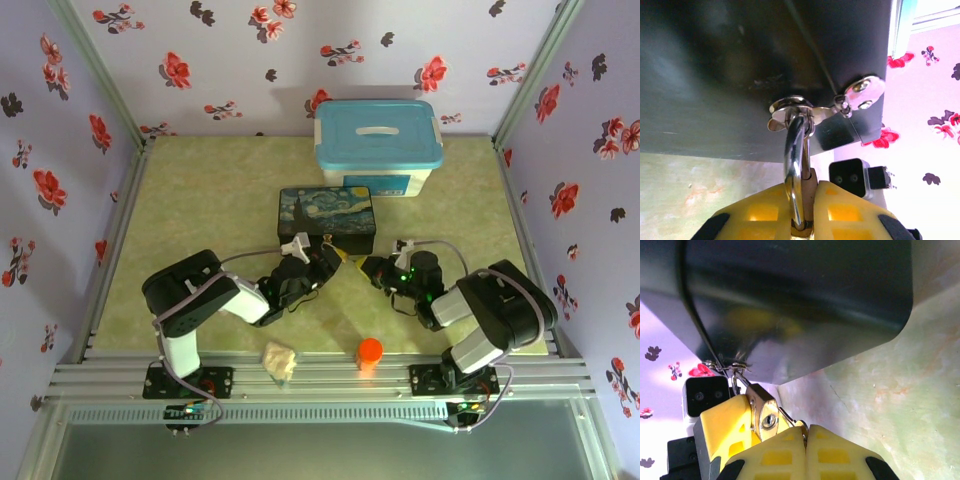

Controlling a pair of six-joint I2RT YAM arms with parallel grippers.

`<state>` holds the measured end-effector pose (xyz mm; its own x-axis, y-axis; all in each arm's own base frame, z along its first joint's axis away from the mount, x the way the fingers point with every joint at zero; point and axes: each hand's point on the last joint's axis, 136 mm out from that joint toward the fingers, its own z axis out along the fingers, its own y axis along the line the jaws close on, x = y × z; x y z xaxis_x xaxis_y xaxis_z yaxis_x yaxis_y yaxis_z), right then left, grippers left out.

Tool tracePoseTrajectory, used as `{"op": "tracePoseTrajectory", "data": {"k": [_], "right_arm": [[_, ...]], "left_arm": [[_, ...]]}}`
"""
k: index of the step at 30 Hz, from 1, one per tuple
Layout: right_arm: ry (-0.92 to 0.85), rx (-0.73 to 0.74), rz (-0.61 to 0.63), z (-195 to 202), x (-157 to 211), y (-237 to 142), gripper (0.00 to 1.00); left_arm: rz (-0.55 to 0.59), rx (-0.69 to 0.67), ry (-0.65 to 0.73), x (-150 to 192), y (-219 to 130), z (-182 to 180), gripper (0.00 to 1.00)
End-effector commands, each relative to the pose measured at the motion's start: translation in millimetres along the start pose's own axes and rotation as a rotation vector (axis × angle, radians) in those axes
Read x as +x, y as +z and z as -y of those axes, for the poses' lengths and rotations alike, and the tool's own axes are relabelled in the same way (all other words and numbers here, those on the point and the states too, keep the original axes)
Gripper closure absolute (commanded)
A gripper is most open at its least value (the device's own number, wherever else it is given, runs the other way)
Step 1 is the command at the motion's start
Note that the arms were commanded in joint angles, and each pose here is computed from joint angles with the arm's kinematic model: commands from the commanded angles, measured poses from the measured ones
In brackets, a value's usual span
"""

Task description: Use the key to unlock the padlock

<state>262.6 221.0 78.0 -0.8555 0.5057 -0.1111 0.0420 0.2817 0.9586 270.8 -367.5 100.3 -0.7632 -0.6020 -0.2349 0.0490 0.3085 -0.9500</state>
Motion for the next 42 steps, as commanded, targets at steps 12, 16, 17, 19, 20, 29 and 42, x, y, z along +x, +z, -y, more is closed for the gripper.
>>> {"op": "tracePoseTrajectory", "data": {"k": [12, 16, 17, 19, 20, 29, 42], "right_arm": [[-0.024, -0.010, 0.029, 0.8, 9.0, -11.9, 1.00], [-0.044, -0.016, 0.041, -7.2, 7.5, -15.4, 1.00], [-0.051, -0.005, 0.036, -7.2, 8.0, -15.0, 1.00], [-0.077, 0.013, 0.039, -10.0, 6.3, -14.4, 1.00], [-0.085, 0.019, 0.034, -11.4, 6.0, -14.0, 1.00], [-0.116, 0.123, 0.034, -4.1, 7.4, -23.7, 1.00], [-0.179, 0.083, 0.056, -31.3, -3.0, -21.0, 1.00]], "left_arm": [[0.054, 0.083, 0.003, -11.7, 4.1, 22.7, 1.00], [0.052, 0.090, -0.004, -11.1, 6.0, 23.3, 1.00], [0.052, 0.099, 0.003, -11.3, 5.1, 26.6, 1.00], [0.043, 0.102, 0.027, -10.0, 4.3, 32.4, 1.00], [0.041, 0.103, 0.024, -9.7, 4.1, 33.0, 1.00], [0.054, 0.109, -0.001, -12.0, 2.5, 32.8, 1.00], [0.037, 0.144, -0.050, -8.2, 6.4, 39.8, 1.00]]}}
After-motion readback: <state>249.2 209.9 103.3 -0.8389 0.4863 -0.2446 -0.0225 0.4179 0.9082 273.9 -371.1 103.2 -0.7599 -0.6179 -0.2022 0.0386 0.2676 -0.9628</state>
